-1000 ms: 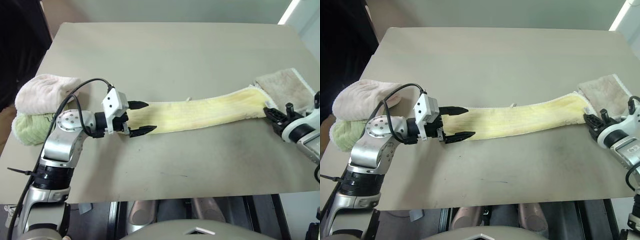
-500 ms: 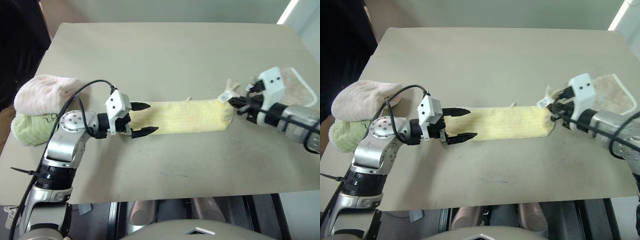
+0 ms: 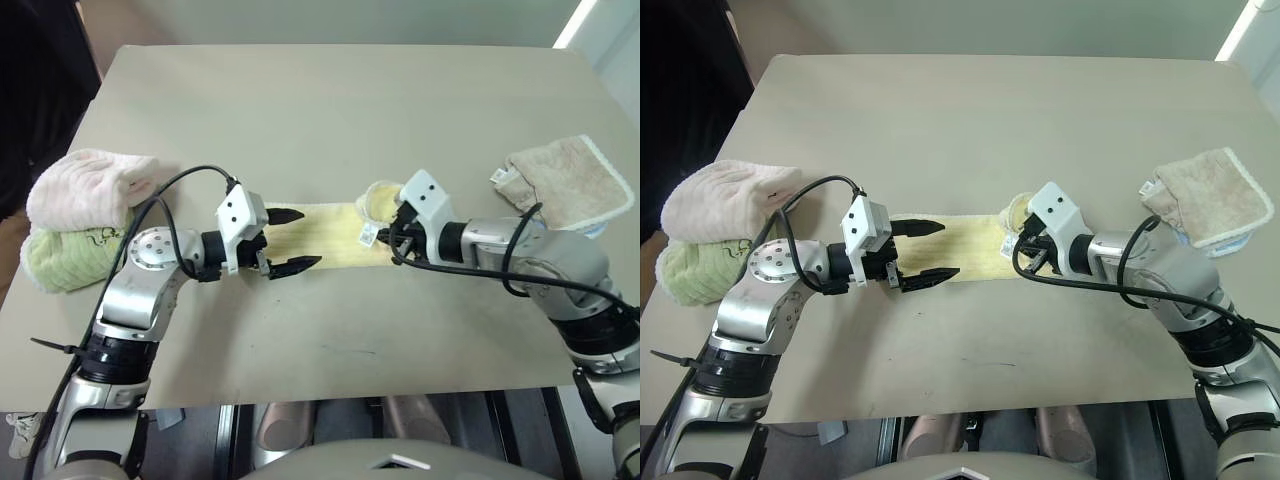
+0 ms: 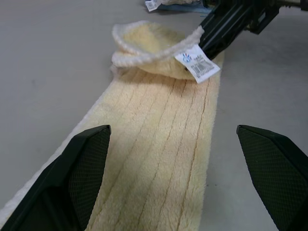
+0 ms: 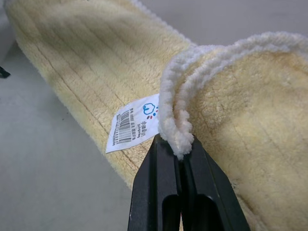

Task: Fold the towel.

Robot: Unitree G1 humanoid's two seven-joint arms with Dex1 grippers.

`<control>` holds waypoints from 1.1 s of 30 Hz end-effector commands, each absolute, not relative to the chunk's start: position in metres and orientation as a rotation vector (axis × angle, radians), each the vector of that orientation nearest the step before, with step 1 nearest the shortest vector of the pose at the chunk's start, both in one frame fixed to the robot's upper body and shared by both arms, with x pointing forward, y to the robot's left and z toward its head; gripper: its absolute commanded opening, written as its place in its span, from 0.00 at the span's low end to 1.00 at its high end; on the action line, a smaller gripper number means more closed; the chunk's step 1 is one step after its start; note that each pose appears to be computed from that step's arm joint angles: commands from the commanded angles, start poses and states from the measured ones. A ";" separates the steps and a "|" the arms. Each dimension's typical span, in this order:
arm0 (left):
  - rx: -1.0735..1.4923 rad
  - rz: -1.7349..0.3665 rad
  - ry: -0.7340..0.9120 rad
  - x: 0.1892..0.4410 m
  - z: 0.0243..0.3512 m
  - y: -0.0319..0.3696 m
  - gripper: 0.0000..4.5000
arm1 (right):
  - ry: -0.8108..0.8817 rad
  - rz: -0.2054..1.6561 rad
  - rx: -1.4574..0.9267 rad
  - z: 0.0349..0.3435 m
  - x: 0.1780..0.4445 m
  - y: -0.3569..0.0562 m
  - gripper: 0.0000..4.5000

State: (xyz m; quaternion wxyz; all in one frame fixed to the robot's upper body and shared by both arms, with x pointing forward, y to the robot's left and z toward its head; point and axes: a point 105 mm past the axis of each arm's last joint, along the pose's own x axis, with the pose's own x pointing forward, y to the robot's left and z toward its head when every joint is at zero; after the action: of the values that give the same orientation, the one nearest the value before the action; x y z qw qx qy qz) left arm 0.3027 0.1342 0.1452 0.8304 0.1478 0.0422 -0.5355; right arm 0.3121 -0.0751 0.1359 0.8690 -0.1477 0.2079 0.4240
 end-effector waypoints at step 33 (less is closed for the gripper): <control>0.127 -1.014 0.093 0.286 0.148 0.143 1.00 | 0.282 0.763 -0.129 0.120 0.360 -0.103 0.00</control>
State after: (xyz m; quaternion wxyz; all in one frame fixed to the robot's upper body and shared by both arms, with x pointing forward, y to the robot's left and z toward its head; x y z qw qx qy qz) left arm 0.2895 0.1430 0.1369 0.8659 0.0690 0.0641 -0.4912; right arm 0.3579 -0.1053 0.1200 0.9186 -0.0435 0.1538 0.3615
